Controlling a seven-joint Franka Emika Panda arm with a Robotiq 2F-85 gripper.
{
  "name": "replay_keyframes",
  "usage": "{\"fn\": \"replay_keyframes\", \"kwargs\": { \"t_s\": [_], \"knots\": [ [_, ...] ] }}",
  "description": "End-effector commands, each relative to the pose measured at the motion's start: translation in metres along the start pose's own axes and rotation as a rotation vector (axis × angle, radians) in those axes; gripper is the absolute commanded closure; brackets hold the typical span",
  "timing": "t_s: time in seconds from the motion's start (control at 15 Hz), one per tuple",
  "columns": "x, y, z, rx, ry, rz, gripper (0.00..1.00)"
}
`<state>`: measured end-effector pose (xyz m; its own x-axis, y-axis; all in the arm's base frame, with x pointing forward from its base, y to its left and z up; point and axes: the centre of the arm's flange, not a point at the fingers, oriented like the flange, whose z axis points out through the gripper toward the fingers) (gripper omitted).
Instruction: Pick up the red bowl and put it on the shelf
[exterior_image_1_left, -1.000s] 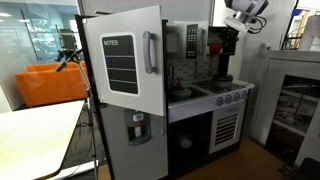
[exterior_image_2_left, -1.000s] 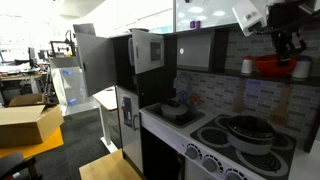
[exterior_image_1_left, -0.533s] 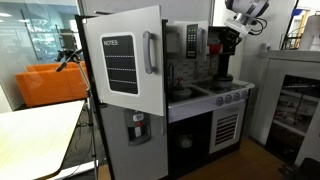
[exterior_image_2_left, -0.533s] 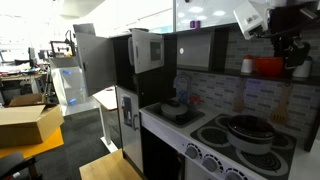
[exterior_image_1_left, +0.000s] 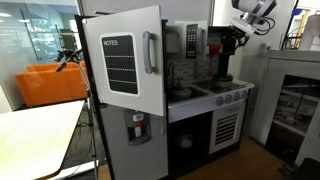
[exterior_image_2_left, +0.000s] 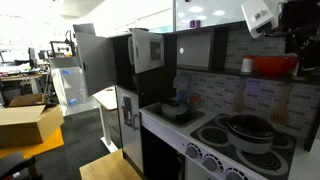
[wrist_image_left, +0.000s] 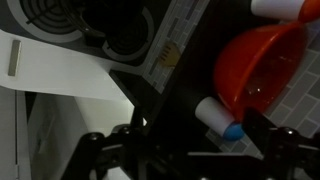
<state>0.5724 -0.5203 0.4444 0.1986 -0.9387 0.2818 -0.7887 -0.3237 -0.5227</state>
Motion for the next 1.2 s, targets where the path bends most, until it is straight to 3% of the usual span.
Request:
{"fn": "replay_keyframes", "kwargs": {
  "t_s": [0.0, 0.33, 0.53, 0.8, 1.13],
  "knots": [
    [-0.019, 0.019, -0.025, 0.167, 0.07, 0.054, 0.0],
    [-0.042, 0.042, -0.024, 0.4, 0.073, 0.05, 0.0],
    [-0.057, 0.049, -0.043, 0.438, 0.043, 0.048, 0.0],
    [-0.082, 0.071, -0.086, 0.372, 0.017, 0.059, 0.0],
    [-0.125, 0.088, -0.132, 0.203, -0.069, -0.039, 0.0]
  ]
}}
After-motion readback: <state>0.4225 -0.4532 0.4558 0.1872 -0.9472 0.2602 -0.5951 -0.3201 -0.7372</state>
